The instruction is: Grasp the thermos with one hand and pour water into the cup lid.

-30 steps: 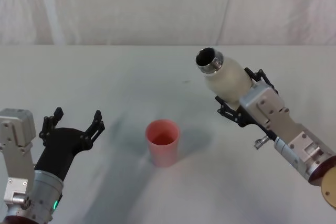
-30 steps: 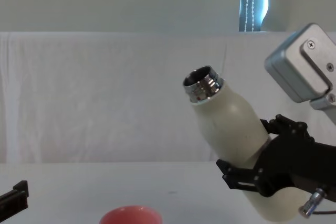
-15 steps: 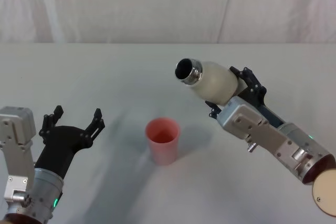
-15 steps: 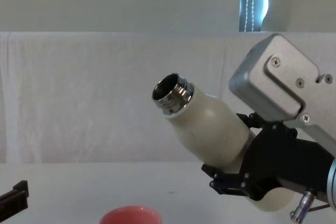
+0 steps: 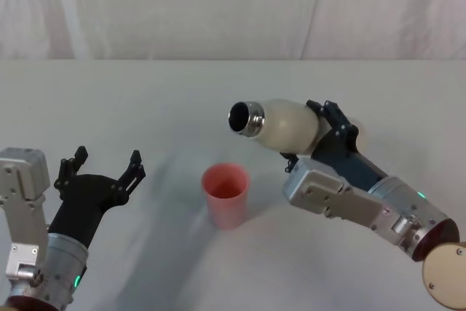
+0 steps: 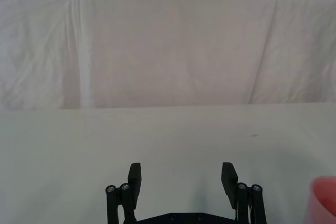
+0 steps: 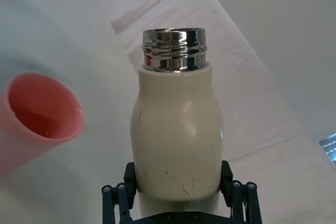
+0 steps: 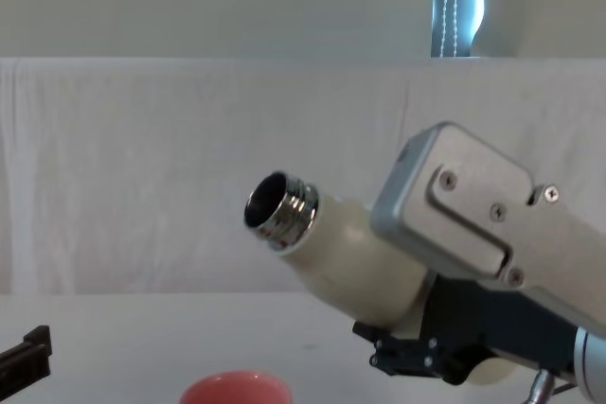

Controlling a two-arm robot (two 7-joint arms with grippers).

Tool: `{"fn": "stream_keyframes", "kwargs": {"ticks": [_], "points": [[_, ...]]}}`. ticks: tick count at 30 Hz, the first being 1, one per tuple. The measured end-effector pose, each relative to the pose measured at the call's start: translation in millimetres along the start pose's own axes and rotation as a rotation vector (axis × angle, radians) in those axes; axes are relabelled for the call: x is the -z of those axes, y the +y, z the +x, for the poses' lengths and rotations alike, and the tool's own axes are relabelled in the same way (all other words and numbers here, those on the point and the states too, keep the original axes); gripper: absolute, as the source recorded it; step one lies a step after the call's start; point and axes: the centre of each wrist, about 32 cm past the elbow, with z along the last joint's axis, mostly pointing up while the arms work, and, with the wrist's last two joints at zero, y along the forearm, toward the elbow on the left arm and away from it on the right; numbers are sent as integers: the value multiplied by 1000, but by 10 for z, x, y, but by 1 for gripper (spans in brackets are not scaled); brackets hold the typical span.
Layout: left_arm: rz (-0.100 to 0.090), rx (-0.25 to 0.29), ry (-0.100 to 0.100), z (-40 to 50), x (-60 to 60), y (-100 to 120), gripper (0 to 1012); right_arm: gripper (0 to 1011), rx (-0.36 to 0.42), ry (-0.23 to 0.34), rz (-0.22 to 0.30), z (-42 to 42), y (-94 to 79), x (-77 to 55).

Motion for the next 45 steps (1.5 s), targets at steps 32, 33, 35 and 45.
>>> {"fn": "stream_keyframes", "kwargs": {"ticks": [32, 33, 35, 45], "points": [[0, 0, 0, 0, 0, 0, 1001, 955, -60, -171, -45, -143, 54, -40], [0, 0, 0, 0, 0, 0, 1001, 955, -59, -174, -47, -144, 54, -41], [0, 0, 0, 0, 0, 0, 1001, 955, -57, -180, -49, -146, 51, -41], [0, 0, 0, 0, 0, 0, 1001, 955, -49, -263, -74, -166, 36, -56]]}}
